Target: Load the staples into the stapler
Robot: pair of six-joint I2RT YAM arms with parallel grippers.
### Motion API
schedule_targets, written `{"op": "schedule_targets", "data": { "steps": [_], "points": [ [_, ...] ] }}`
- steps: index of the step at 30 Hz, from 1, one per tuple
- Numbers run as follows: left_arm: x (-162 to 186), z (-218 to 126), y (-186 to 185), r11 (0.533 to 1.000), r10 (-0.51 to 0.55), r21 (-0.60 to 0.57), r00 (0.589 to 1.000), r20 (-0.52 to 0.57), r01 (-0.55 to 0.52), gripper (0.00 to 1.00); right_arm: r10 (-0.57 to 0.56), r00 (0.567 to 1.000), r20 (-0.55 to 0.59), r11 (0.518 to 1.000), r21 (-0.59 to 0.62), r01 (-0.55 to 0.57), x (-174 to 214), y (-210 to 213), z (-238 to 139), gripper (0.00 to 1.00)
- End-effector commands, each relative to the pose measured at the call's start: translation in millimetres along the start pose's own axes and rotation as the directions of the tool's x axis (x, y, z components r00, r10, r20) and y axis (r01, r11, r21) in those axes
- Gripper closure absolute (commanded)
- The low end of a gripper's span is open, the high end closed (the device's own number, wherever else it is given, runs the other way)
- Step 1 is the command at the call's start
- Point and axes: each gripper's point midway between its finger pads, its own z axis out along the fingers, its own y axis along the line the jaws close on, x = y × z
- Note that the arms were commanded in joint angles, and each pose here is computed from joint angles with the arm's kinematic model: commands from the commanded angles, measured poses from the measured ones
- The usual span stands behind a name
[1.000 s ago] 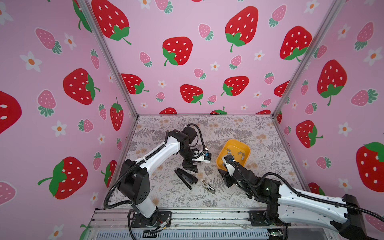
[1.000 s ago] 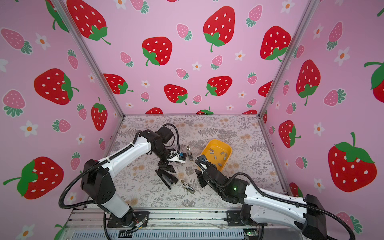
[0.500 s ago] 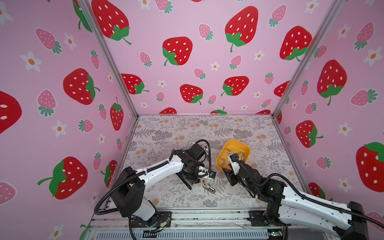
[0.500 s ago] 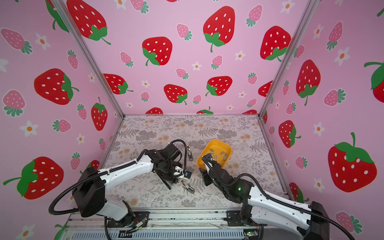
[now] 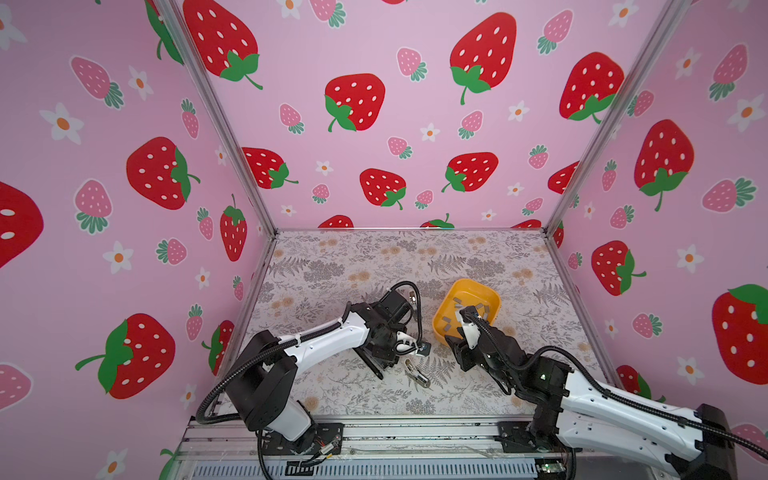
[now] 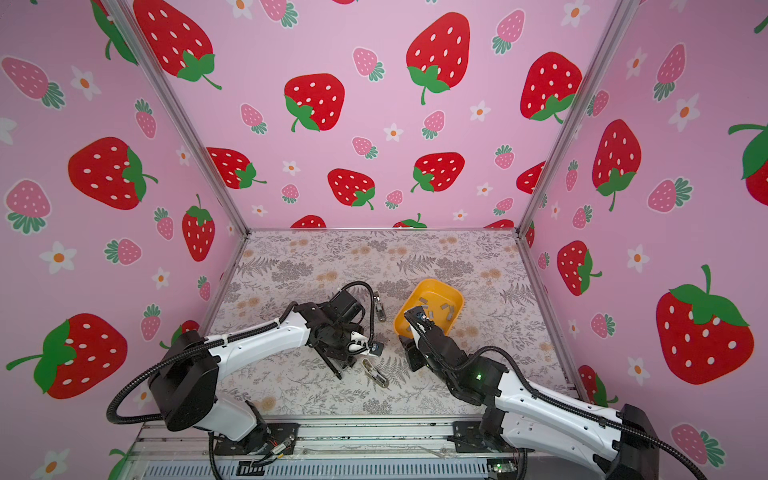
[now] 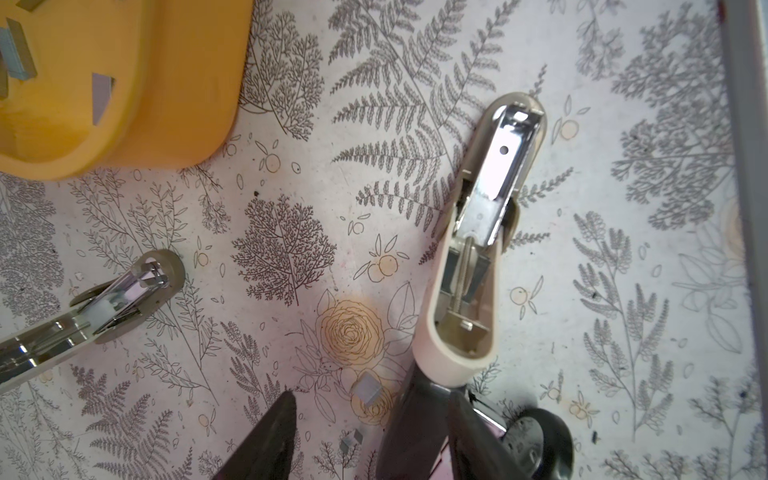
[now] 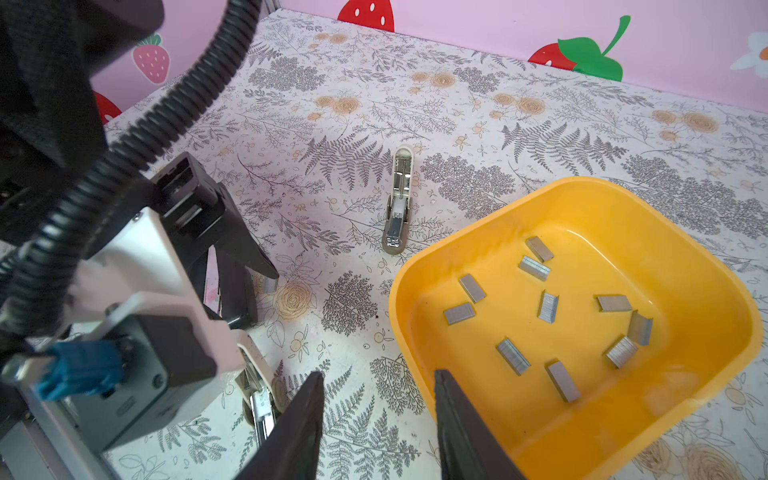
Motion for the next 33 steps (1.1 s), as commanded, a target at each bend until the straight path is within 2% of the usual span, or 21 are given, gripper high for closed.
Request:
{"op": "schedule_targets", "data": {
  "steps": [1, 5, 8, 22, 26, 33],
  "points": [
    [8, -4, -5, 1.0, 0.017, 0.023, 1.0, -0.02, -0.016, 0.4, 0.007, 1.0, -0.022, 1.0, 0.0, -0.007, 8, -2, 1, 0.54],
    [0, -21, 3, 1.0, 0.002, -0.029, 0.998, 0.061, 0.0, 0.35, 0.009, 1.0, -0.019, 1.0, -0.003, -0.009, 8, -2, 0, 0.54],
    [0, -22, -1, 1.0, 0.014, -0.028, 0.997, 0.071, -0.012, 0.35, 0.012, 1.0, -0.018, 1.0, 0.0, -0.012, 8, -3, 0, 0.54],
    [15, 16, -16, 0.994, 0.039, 0.101, 0.998, -0.053, -0.033, 0.37, 0.013, 1.0, -0.026, 1.0, 0.004, -0.013, 9, -5, 2, 0.54],
    [15, 19, -17, 0.994, 0.043, 0.107, 0.998, -0.054, -0.037, 0.38, 0.012, 1.0, -0.028, 1.0, 0.004, -0.012, 10, -5, 3, 0.54],
    [29, 28, -16, 0.993, 0.056, 0.113, 0.989, -0.134, -0.041, 0.38, 0.013, 0.999, -0.033, 1.0, 0.003, -0.013, 11, -5, 4, 0.54]
  ]
}}
